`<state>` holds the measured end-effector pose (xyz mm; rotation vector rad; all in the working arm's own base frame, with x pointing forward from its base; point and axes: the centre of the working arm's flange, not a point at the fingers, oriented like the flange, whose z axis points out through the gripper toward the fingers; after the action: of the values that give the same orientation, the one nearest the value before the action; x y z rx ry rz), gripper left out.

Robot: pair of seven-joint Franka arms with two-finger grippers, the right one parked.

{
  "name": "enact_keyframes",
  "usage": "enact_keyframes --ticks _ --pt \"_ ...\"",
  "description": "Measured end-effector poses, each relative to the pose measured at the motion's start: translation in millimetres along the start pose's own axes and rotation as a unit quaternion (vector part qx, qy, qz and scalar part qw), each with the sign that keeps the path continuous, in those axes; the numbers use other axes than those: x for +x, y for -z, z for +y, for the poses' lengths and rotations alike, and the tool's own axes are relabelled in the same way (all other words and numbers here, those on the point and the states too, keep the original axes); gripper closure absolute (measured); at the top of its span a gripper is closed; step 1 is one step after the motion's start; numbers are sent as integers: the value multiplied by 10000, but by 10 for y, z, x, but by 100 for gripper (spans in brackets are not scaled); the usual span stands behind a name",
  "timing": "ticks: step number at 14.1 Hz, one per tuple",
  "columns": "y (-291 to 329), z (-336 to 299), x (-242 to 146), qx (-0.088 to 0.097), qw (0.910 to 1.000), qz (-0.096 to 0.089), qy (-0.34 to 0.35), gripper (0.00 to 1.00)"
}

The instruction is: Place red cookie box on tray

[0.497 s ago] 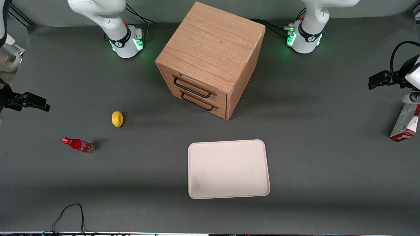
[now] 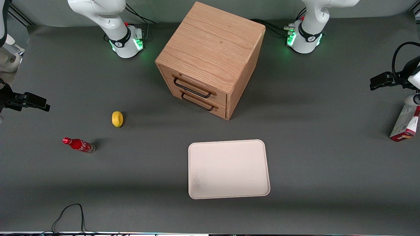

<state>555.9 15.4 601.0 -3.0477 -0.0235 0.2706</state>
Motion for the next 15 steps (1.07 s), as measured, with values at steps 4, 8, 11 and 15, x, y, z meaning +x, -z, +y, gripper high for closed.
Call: enact_keyframes --ticks 4,8,11,15 --pt "-108 45 116 -63 9999 -104 -10 0" --pt "-76 102 124 -67 9999 -78 -43 0" --pt "-50 72 116 -70 10000 -68 -16 0" --pt "-53 49 113 -72 9999 -81 5 0"
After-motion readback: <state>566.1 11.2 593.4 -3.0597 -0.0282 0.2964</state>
